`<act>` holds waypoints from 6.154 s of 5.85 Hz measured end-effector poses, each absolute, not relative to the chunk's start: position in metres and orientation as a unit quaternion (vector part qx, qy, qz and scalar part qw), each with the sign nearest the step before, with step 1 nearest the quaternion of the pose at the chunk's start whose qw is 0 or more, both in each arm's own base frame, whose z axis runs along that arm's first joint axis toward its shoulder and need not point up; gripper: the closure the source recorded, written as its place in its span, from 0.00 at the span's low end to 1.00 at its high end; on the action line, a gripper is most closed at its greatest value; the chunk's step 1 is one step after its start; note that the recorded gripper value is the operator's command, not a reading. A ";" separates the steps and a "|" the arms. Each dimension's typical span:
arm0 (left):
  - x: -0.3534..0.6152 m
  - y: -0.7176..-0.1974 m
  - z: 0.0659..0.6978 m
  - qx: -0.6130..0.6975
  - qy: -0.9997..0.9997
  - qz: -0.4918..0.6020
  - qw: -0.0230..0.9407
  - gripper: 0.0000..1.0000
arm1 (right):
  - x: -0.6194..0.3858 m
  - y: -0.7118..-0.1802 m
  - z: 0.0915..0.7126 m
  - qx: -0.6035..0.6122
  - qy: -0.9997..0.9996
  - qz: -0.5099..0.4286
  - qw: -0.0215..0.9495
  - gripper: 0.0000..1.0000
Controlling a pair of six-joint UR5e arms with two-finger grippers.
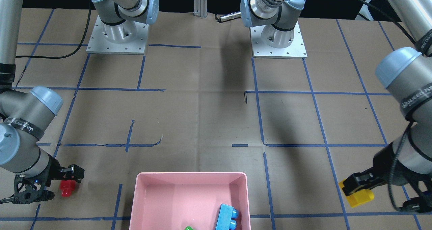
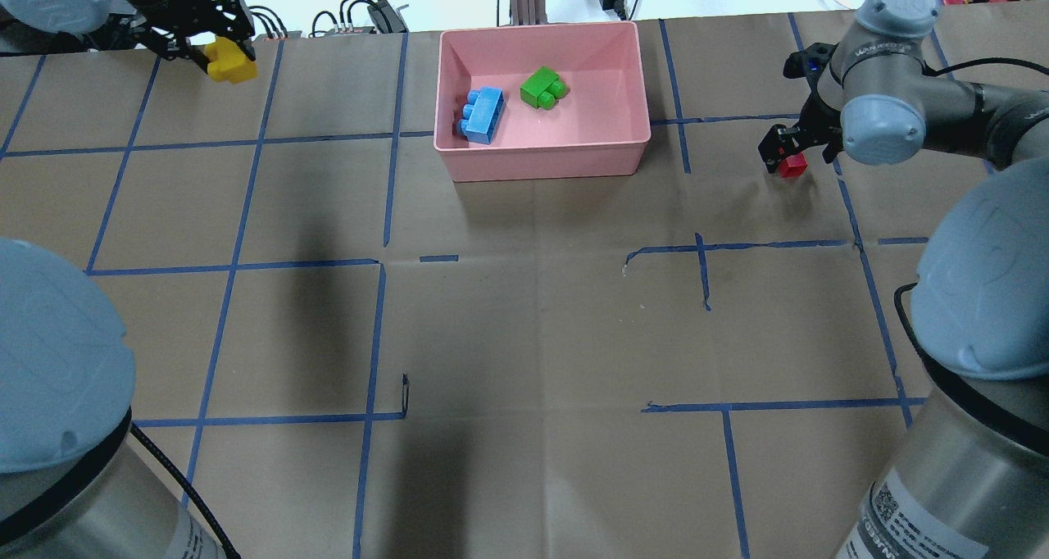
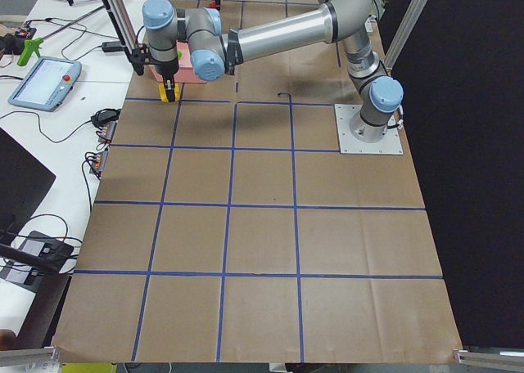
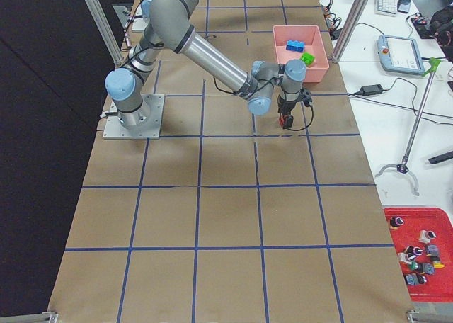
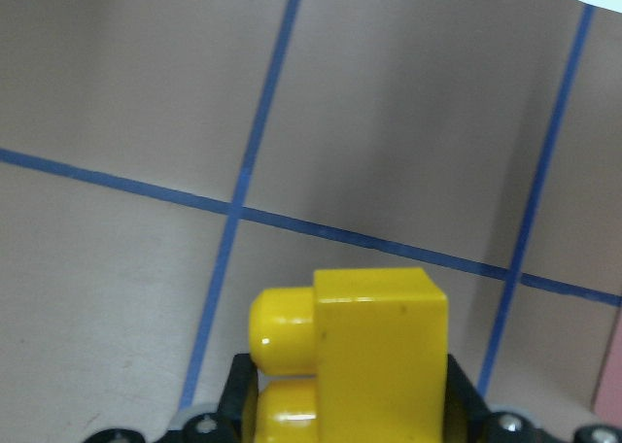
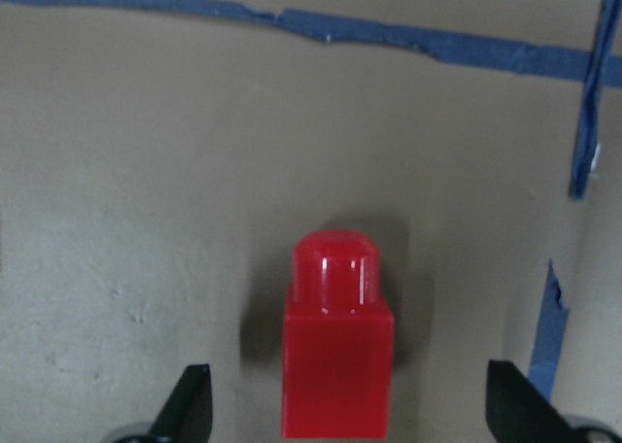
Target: Put all blocks into box
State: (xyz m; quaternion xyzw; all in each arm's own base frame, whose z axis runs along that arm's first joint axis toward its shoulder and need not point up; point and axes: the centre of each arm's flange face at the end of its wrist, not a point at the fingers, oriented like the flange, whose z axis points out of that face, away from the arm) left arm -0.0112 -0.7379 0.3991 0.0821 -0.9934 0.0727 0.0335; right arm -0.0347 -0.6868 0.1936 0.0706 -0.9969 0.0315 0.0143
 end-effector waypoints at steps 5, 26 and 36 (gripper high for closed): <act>-0.244 -0.772 0.309 0.015 -0.996 0.080 0.047 0.60 | -0.028 -0.688 0.182 0.068 -0.997 0.022 0.013 0.26; -0.129 -0.509 0.514 -0.019 -1.000 0.024 0.003 0.03 | 0.317 -0.724 0.334 0.146 -0.955 0.223 -0.129 0.00; -0.127 -0.513 0.509 -0.014 -1.000 0.019 -0.010 0.00 | 0.166 -0.378 0.480 0.068 -0.996 0.055 0.003 0.00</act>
